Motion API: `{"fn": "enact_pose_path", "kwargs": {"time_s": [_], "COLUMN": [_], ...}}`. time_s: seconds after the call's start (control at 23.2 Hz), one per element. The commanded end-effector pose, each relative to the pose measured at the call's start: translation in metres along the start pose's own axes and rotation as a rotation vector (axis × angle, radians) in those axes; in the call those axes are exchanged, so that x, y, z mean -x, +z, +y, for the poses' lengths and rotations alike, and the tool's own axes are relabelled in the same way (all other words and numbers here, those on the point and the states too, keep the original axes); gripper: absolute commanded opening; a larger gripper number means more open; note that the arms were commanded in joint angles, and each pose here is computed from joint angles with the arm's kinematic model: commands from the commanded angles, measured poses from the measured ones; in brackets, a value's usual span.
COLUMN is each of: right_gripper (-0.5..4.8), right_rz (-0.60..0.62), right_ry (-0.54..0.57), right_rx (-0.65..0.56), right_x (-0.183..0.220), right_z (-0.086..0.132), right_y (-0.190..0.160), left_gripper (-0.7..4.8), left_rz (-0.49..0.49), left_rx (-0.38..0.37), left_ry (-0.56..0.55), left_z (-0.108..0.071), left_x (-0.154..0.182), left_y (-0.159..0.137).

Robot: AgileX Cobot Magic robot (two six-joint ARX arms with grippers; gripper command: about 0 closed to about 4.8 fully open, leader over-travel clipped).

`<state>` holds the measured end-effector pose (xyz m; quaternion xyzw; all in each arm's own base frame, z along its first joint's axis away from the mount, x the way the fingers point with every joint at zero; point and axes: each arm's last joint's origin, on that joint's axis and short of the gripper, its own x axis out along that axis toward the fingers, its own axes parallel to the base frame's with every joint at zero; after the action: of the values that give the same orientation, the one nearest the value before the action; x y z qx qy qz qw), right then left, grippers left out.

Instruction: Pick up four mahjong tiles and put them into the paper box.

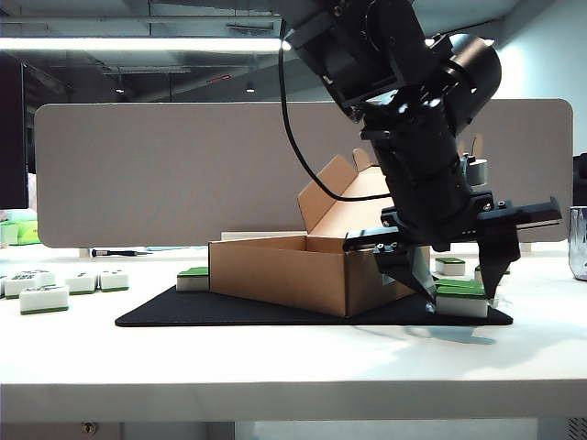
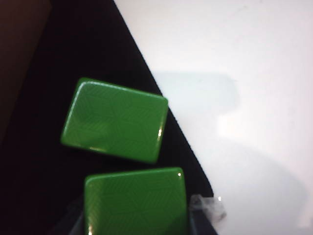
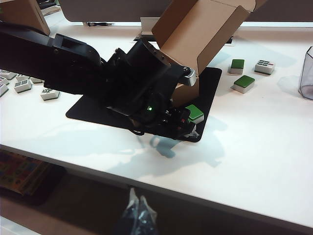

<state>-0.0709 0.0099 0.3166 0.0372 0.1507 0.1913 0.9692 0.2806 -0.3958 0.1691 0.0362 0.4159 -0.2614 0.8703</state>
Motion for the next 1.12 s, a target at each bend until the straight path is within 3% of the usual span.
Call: {"fn": "enact_pose_path", "kwargs": {"time_s": [0.04, 0.39, 0.56, 0.69, 1.12], "right_gripper": [-0.01, -0.01, -0.01, -0.01, -0.01], "right_rz": [-0.024, -0.024, -0.023, -0.024, -0.024], "right_ry": [0.004, 0.004, 0.004, 0.004, 0.003], "right_rx": [0.011, 0.011, 0.011, 0.011, 0.011], "right_x": [0.003, 0.003, 0.003, 0.003, 0.003], "right_z": [0.001, 0.001, 0.001, 0.001, 0.001], "right_y": [0.0, 0.0, -0.001, 0.0, 0.0], "left_gripper": [1.77, 1.78, 1.78, 1.78, 1.79], "left_rz": [0.001, -0.043, -0.087, -0.126, -0.006], "left_rx": [-0.025, -0.042, -0.129, -0.151, -0.03], "left_ry": [-0.023, -0.074, -0.094, -0.069, 0.129], "left_z": [-0.005, -0.017, -0.018, -0.004, 0.099], "left_x": [0.002, 0.044, 0.073, 0.092, 0.084], "left_y": [0.0, 0.025, 0.044, 0.058, 0.08]}}
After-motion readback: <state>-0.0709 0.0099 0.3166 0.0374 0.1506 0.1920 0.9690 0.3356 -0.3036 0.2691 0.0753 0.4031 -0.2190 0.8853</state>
